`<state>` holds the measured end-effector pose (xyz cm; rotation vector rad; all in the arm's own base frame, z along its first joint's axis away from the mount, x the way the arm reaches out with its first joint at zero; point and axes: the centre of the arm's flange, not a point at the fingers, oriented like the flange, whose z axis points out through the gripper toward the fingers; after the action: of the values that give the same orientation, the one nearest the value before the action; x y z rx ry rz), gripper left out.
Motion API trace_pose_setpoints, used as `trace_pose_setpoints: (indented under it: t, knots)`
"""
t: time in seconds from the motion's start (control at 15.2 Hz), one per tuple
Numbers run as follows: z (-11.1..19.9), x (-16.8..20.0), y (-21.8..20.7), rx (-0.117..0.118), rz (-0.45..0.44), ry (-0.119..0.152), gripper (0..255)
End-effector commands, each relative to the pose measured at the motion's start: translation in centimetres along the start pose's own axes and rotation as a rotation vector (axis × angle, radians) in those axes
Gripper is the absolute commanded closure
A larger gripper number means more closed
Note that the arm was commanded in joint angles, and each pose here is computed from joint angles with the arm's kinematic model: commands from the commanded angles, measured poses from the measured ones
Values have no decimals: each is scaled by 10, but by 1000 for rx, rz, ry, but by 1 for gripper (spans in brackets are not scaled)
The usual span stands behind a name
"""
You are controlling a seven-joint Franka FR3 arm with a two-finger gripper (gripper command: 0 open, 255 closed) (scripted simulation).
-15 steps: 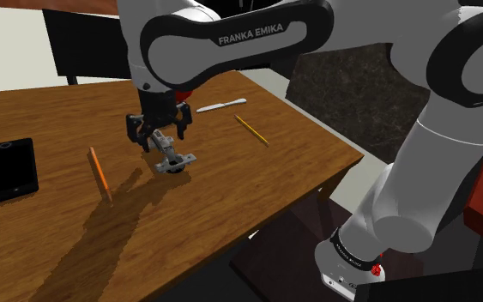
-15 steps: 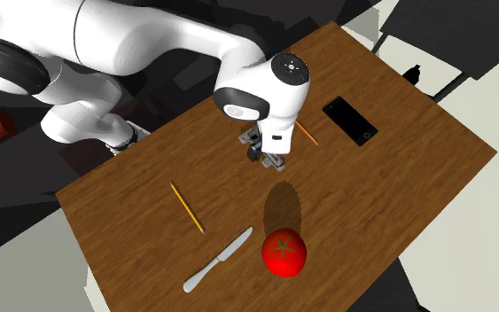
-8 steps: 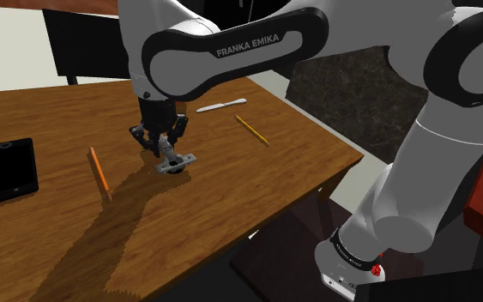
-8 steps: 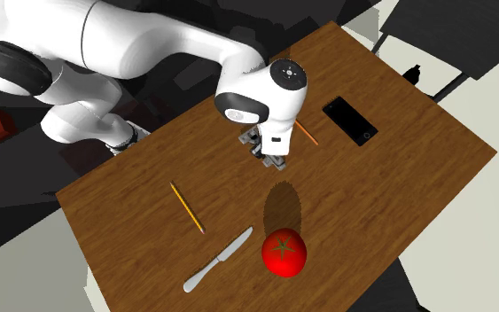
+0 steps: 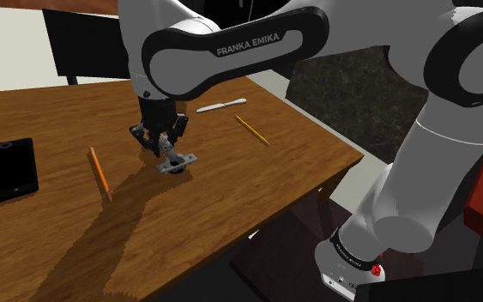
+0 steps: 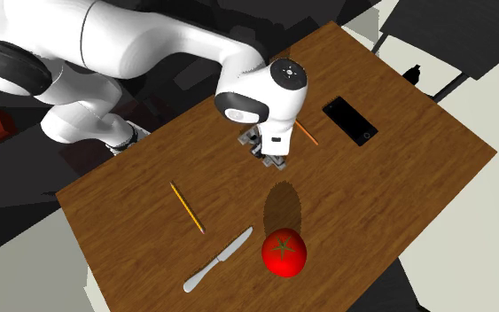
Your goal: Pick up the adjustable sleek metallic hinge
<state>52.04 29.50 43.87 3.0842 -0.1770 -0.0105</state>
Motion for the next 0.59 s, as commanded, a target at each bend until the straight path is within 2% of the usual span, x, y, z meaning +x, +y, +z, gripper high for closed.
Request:
trace_pose_setpoints:
  t: [0.0,0.53]
  knots:
    - [-7,1,1,-2,1,-2,255]
    - [-49,1,4,-2,1,-2,255]
